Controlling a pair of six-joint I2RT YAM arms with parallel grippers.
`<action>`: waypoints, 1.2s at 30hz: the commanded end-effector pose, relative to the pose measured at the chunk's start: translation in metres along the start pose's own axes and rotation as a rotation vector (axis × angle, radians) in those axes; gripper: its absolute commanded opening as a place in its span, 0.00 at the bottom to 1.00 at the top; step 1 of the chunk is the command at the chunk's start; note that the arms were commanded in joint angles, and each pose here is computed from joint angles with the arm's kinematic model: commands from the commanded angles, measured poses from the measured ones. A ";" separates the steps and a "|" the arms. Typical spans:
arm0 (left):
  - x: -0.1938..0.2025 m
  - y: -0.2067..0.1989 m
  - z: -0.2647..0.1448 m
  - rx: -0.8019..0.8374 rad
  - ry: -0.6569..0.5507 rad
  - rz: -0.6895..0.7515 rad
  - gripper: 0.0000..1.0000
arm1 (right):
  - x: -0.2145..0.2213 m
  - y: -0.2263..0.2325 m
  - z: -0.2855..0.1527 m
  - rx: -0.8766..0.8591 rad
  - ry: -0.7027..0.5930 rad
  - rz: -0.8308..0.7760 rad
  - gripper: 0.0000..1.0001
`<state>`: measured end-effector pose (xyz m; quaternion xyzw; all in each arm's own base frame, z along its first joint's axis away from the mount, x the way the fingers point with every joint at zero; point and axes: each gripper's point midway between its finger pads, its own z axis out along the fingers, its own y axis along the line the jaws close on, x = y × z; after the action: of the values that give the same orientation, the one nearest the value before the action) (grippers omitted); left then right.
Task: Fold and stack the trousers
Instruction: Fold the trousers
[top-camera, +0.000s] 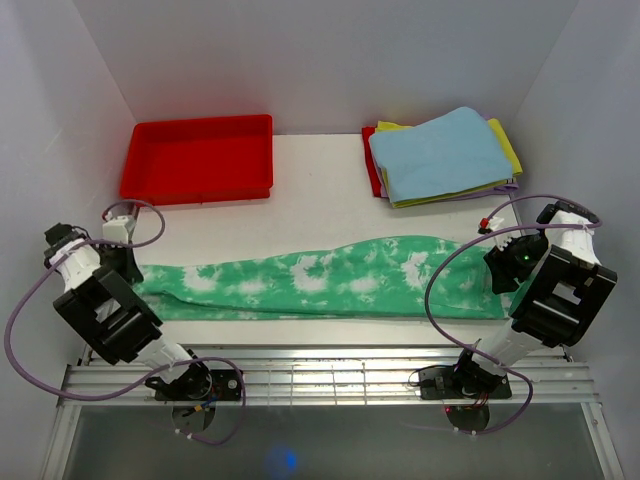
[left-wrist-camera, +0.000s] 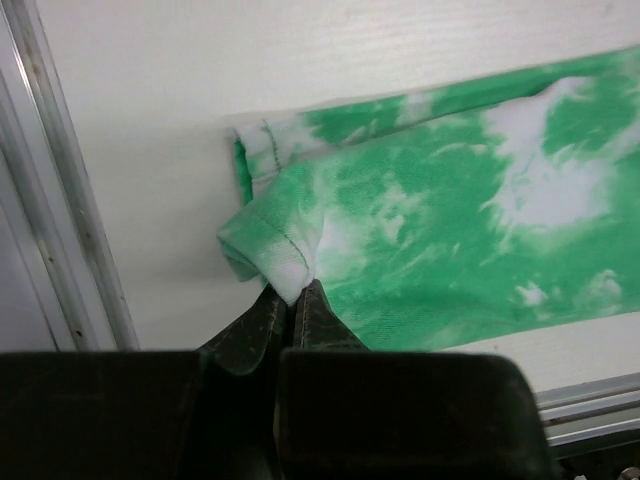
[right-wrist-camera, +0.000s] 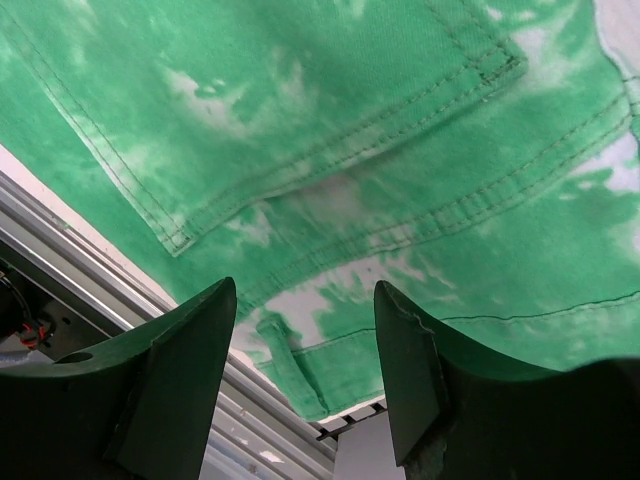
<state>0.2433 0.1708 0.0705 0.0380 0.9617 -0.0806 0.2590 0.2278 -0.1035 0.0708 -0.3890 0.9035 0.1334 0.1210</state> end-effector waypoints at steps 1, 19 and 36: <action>-0.064 -0.046 -0.045 0.044 -0.162 0.119 0.09 | -0.003 0.004 -0.006 0.006 -0.005 -0.019 0.63; -0.079 -0.366 -0.011 0.525 -0.055 0.564 0.98 | 0.001 0.012 -0.002 -0.007 -0.002 -0.011 0.64; -0.077 -0.274 0.002 0.400 -0.033 0.620 0.82 | -0.067 0.060 -0.012 -0.135 -0.198 0.014 0.61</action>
<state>0.2976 -0.0812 0.1407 0.3187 0.8969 -0.1170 0.2834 0.2222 -0.0673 0.0765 -0.3850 0.8947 0.1809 0.1361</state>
